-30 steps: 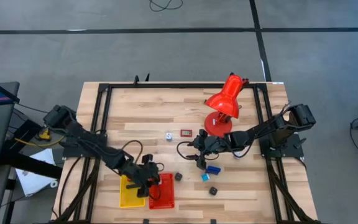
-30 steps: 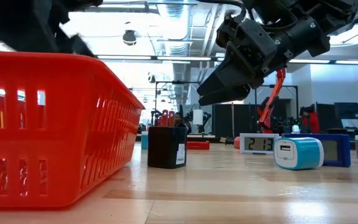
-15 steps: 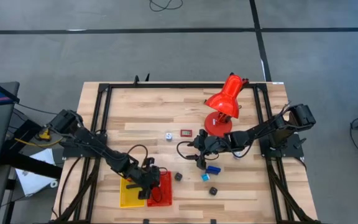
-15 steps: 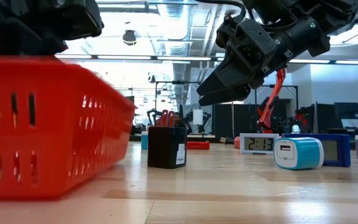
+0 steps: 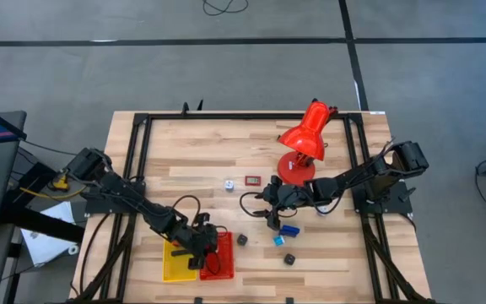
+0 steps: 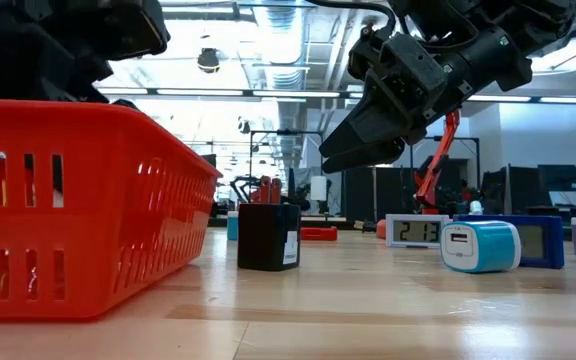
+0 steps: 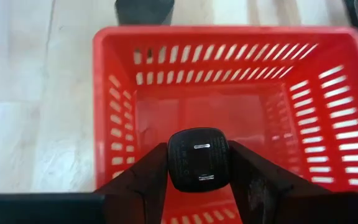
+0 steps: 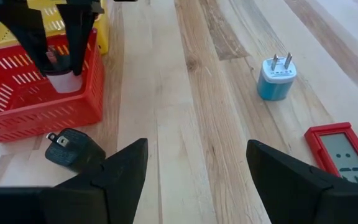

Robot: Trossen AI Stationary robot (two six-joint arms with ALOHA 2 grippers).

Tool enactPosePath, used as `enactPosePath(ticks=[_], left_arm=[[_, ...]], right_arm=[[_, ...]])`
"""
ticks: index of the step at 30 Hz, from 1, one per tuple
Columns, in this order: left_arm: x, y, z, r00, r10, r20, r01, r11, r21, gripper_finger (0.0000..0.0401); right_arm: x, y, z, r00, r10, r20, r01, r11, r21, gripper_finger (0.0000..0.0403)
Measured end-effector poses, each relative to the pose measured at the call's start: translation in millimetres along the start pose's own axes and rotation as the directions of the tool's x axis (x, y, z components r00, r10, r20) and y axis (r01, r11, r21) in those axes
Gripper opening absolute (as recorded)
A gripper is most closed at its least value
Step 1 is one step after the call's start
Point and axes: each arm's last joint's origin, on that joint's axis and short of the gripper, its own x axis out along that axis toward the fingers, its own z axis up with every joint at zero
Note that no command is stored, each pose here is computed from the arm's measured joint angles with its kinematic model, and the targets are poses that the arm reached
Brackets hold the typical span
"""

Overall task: Pick & Place Office items
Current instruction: Put the black charger adapter into the red bin

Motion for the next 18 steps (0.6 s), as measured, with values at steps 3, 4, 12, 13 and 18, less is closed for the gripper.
enactPosePath(ticks=[3, 4, 12, 13, 18], left_arm=[[-0.1, 1.9, -2.3, 0.999, 0.031, -0.017, -0.031, 0.999, 0.007, 0.0145], [0.0, 1.9, -2.3, 0.999, 0.031, -0.017, -0.031, 0.999, 0.007, 0.0145], [-0.1, 1.9, -2.3, 0.999, 0.032, -0.017, -0.031, 0.999, 0.015, 0.015], [-0.1, 1.9, -2.3, 0.999, 0.032, -0.017, -0.031, 0.999, 0.015, 0.0153], [-0.1, 1.9, -2.3, 0.999, 0.032, -0.017, -0.032, 0.999, 0.014, 0.0175]], right_arm=[[0.0, -0.1, 0.0, 1.0, -0.001, 0.0, 0.001, 1.0, 0.0, 0.0265], [0.0, -0.2, -0.2, 1.0, -0.001, -0.002, 0.001, 1.0, 0.0, 0.0265], [0.1, -0.3, -0.6, 1.0, -0.002, -0.006, 0.002, 1.0, -0.001, 0.0265], [0.0, -0.3, -0.6, 1.0, -0.002, -0.006, 0.002, 1.0, -0.001, 0.0265], [0.1, -0.3, -0.6, 1.0, -0.002, -0.006, 0.002, 1.0, -0.001, 0.0265]])
